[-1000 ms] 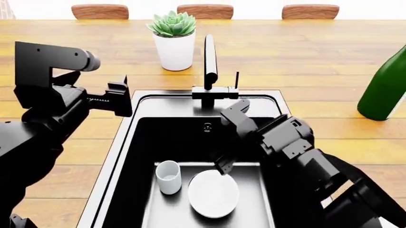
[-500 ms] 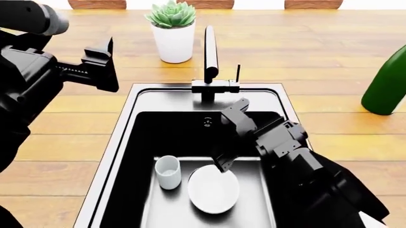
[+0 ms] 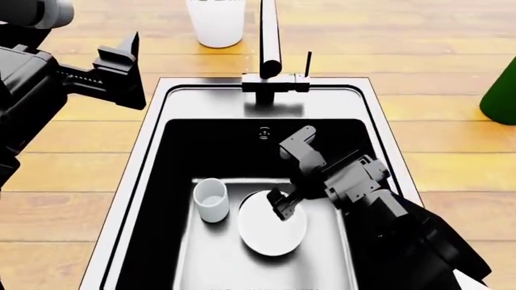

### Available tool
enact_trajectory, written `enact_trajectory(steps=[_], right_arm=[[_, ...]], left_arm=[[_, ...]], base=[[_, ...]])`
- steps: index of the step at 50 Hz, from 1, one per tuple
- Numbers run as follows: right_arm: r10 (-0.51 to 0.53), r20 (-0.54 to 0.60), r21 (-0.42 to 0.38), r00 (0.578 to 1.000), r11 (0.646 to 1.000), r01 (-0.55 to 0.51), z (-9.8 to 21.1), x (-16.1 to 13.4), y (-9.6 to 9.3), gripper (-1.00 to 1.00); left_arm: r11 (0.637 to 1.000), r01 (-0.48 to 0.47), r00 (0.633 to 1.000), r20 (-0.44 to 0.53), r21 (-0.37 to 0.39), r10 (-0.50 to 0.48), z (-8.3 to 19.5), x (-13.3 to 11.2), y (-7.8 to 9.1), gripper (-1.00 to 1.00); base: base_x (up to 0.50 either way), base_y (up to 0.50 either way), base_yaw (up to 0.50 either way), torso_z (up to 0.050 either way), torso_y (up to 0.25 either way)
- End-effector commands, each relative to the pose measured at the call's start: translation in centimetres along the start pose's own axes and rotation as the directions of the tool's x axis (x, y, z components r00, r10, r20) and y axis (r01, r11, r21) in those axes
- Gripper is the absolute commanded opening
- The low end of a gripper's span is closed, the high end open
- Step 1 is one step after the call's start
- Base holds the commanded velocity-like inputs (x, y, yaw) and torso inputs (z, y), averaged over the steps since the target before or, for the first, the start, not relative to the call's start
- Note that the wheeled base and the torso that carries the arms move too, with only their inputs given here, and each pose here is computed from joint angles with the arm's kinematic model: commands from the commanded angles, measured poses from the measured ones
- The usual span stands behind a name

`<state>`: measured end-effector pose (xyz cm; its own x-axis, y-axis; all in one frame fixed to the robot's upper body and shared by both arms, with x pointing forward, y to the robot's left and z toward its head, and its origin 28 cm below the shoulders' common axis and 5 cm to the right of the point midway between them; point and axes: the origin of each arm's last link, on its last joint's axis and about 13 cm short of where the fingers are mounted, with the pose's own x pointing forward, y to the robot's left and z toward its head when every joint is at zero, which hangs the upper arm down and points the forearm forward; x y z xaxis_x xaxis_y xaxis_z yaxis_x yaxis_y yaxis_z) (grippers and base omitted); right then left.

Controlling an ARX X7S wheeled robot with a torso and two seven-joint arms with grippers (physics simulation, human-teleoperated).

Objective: Pick the cup and bowl from the sink and place them on the counter for drying.

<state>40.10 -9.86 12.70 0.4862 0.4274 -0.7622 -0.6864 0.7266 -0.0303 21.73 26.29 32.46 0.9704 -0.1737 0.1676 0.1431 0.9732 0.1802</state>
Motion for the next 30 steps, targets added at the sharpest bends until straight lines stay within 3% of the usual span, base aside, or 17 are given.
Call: enact_trajectory(steps=[1,27,28,30], right_arm=[[0.022,-0.004,-0.01,1.0,1.0,-0.022,-0.1,0.4,0.3,1.0],[0.024,0.007,-0.003,1.0,1.0,-0.023,-0.8,0.5,0.0,1.0],[-0.013,0.023,-0.033,1.0,0.999,0.013,-0.6,0.5,-0.1,-1.0],[0.013,0.031,-0.035,0.999,0.999,-0.012,-0.4,0.4,0.0,-1.0]], left_arm=[[1.0,-0.016,1.0,0.003,-0.002,0.016,0.4,-0.9,0.4,1.0],[0.999,-0.032,0.999,0.003,0.009,0.032,1.2,-1.2,0.6,1.0],[0.999,-0.039,0.999,0.004,0.001,0.039,1.3,-1.2,0.6,1.0],[0.999,-0.034,0.999,0.016,-0.014,0.034,1.4,-1.2,0.6,1.0]], base=[[0.0,0.0,0.0,0.005,-0.125],[0.0,0.0,0.0,0.005,-0.122],[0.0,0.0,0.0,0.0,-0.027],[0.0,0.0,0.0,0.0,0.0]])
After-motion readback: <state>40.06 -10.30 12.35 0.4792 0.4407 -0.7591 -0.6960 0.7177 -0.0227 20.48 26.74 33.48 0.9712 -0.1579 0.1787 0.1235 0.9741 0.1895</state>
